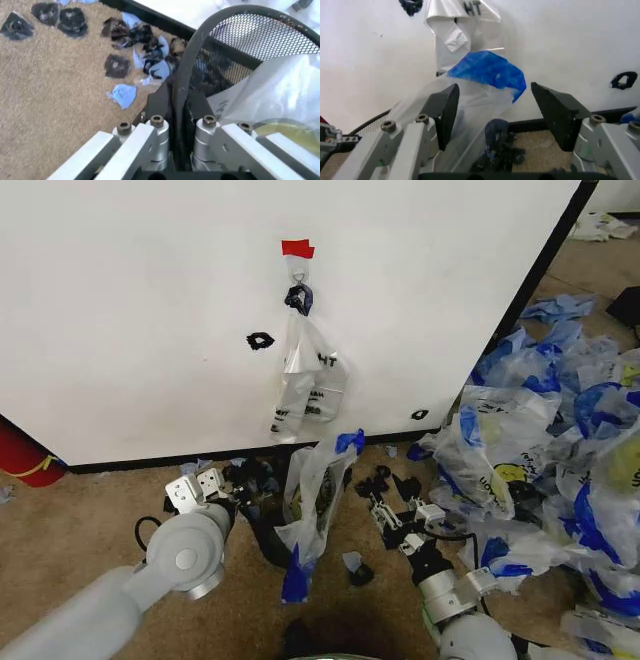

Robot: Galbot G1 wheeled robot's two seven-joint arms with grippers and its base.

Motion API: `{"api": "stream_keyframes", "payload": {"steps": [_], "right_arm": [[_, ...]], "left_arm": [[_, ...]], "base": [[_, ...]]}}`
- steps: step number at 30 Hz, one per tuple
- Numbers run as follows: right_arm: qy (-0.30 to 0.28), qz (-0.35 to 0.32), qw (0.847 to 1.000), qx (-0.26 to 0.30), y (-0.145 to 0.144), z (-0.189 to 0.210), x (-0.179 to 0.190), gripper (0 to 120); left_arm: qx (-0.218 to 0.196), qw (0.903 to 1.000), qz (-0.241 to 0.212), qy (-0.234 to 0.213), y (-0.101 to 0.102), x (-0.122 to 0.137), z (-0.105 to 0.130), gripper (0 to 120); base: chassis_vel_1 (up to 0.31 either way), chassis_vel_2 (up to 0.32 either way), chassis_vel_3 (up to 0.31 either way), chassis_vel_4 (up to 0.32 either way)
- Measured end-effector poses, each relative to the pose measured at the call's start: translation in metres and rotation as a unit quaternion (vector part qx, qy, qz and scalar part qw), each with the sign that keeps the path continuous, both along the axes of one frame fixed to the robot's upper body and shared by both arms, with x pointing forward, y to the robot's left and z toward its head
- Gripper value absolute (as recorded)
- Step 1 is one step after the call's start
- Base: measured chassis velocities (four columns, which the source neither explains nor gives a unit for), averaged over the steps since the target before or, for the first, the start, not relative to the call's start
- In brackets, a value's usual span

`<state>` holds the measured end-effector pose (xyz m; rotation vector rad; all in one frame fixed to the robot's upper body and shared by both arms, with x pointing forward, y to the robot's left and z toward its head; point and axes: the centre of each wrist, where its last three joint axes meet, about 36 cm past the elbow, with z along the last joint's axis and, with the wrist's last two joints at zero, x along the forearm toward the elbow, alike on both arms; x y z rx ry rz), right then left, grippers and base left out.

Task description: Pick up the garbage bag from the wall and place it over the trash bin.

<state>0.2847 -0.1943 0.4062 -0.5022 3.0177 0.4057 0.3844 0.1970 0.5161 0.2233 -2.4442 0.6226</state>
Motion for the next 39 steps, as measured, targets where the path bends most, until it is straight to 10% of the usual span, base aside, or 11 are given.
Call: {"api": "stream_keyframes", "payload": {"steps": [26,39], "right_arm": [[0.0,-0.019,1.0,-0.006,-0.011,-0.004,-0.005,56],[0.006,-0.02,1.0,-0.003,-0.011,-0.007,-0.015,56]], "left_arm": [[0.029,0.9995,-0.005,-0.012,-0.024,0.001,-0.044,4],[0.064,0.996,-0.041,-0.046,-0.027,-0.011,-0.052,49]], "base": [[0.0,0.0,0.0,0.0],[0.0,0.0,0.0,0.0]]}}
